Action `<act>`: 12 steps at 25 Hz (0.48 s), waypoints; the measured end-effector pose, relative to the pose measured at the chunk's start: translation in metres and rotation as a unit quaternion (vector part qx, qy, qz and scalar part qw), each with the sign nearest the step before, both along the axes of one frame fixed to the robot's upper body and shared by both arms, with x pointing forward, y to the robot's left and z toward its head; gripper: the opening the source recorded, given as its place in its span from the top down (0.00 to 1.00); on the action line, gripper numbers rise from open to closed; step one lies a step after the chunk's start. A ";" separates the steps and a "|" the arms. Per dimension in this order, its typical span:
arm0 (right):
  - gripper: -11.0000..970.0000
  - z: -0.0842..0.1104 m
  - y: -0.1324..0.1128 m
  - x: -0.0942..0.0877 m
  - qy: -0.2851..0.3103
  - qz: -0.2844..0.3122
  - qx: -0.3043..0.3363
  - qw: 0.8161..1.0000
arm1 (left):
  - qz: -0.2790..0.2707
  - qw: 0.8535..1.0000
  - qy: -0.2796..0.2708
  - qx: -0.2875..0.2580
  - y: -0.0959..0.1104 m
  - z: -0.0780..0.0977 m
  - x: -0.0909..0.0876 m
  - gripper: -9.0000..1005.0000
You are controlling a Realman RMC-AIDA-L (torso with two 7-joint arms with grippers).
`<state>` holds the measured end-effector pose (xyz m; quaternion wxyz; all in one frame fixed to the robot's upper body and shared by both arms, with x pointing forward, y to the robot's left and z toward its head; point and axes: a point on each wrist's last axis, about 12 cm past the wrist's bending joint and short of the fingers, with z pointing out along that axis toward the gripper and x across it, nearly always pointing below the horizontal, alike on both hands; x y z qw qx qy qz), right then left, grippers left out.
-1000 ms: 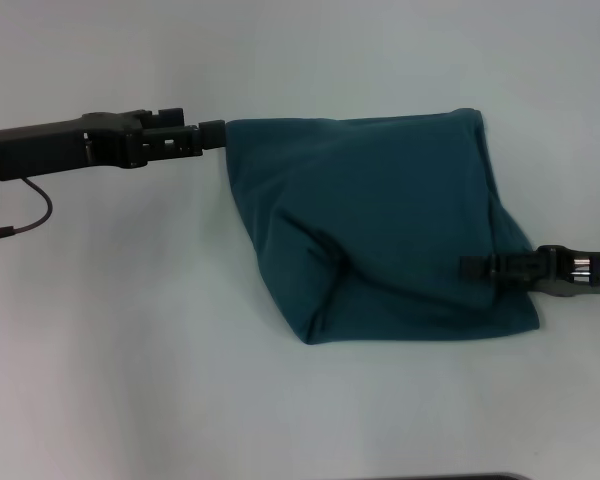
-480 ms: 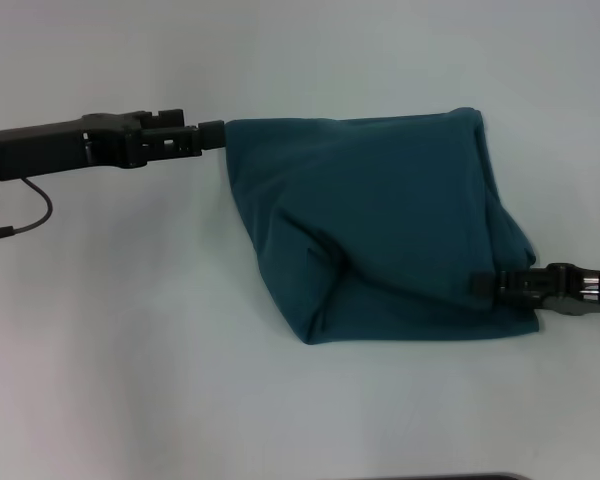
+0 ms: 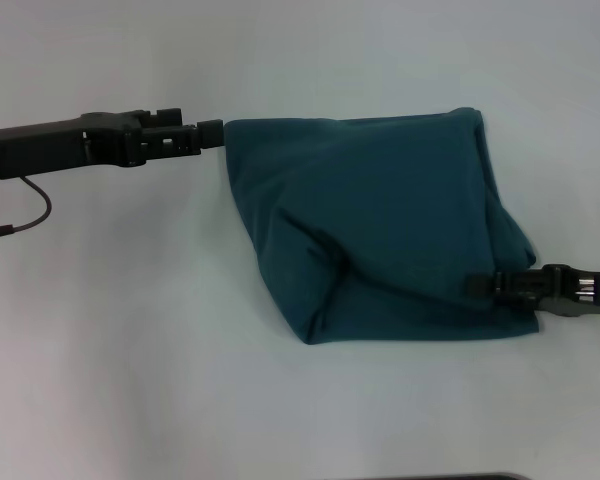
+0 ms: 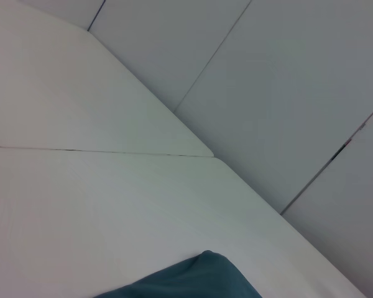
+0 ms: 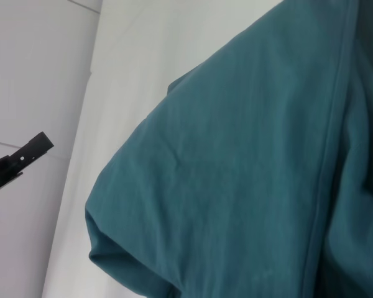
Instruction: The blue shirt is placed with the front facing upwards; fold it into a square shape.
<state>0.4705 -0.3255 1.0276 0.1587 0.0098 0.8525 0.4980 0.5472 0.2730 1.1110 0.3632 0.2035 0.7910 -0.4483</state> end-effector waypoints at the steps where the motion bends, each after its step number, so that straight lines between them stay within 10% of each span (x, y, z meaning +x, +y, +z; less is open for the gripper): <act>1: 0.51 0.000 0.000 0.000 0.000 0.000 0.000 1.000 | 0.000 1.000 0.000 0.000 0.000 0.000 0.000 0.04; 12: 0.54 0.000 0.006 0.007 -0.006 0.001 -0.005 1.000 | 0.001 1.000 -0.002 -0.002 0.000 0.001 0.000 0.04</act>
